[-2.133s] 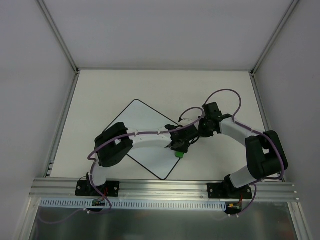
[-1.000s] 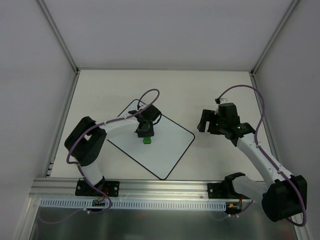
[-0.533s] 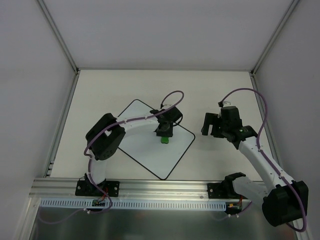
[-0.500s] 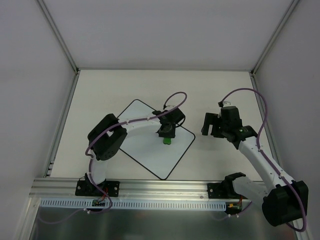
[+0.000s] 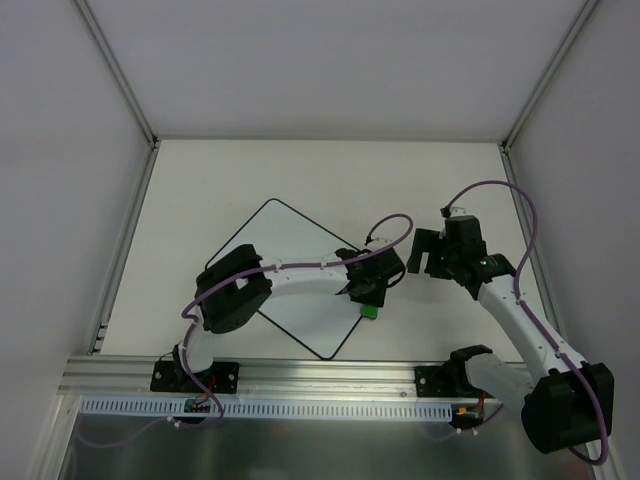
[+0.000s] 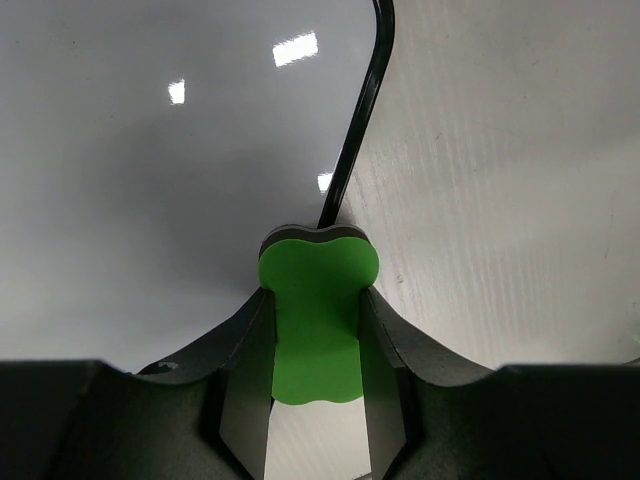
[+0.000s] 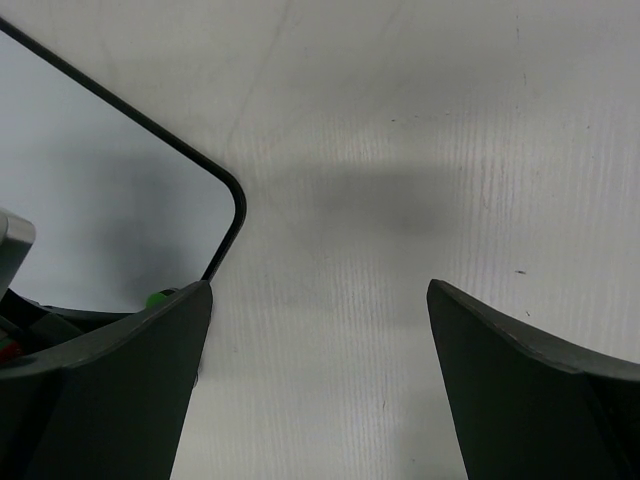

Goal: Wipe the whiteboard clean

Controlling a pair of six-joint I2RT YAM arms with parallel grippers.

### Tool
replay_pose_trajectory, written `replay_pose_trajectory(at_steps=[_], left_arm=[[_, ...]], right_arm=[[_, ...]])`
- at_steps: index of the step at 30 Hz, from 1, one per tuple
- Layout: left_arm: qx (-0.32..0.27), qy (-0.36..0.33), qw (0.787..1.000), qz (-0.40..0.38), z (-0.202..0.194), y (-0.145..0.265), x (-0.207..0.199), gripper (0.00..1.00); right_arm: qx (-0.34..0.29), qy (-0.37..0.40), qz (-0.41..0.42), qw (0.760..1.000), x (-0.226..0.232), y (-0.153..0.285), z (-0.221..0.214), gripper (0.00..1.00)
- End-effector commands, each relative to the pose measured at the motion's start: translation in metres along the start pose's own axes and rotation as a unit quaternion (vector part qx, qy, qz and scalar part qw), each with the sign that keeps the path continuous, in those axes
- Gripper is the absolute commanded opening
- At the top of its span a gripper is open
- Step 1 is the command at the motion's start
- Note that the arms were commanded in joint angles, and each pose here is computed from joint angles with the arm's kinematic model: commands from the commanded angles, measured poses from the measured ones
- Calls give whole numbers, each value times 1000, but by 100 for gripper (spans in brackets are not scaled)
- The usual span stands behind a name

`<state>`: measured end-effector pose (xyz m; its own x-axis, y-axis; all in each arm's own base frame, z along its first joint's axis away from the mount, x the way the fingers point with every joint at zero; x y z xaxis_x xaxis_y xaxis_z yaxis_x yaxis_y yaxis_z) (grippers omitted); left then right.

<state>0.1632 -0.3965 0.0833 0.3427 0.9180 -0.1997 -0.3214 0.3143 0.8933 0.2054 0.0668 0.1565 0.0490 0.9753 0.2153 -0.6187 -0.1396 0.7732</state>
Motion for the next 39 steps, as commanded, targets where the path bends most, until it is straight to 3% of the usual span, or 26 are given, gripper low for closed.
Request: replay_pose_trajectory(at_steps=[1,6,16,20,25,28,39], left_arm=[[90,-2,989,119,-42,-20,47,0],[108,3,977,185,-48,-11,75,0],[120,25,969,216,-63,-2,94,0],[123,15,969,212,-70,0,93,0],[100,-71,977,175,-68,5,58,0],[119,-88,976,162,-74,2,51,0],[138,-44,974,175,-85,17,75,0]], right_arm=[[-18,-1,9,1000,0,4,4,94],[-10,-7,24,1000,1,3,0,94],[-14,-12,40,999,4,6,-1,94],[-11,-14,38,999,4,4,-2,94],[-7,-13,42,999,6,1,0,94],[-12,-13,43,999,5,3,0,94],[-13,-19,49,999,4,5,-2,94]])
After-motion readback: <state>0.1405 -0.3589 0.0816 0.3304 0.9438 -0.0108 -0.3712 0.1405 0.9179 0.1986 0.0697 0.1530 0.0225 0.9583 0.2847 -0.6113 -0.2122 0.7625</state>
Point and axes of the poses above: each gripper's point midway between its finger pads, its own y axis back along the fingers, its own x axis along the line the jaws close on, z = x × y, the point moved 7 cm from there along y, back along the fingers, and after that the axes turned 2 degrees about -y, right-handed, at the moved point
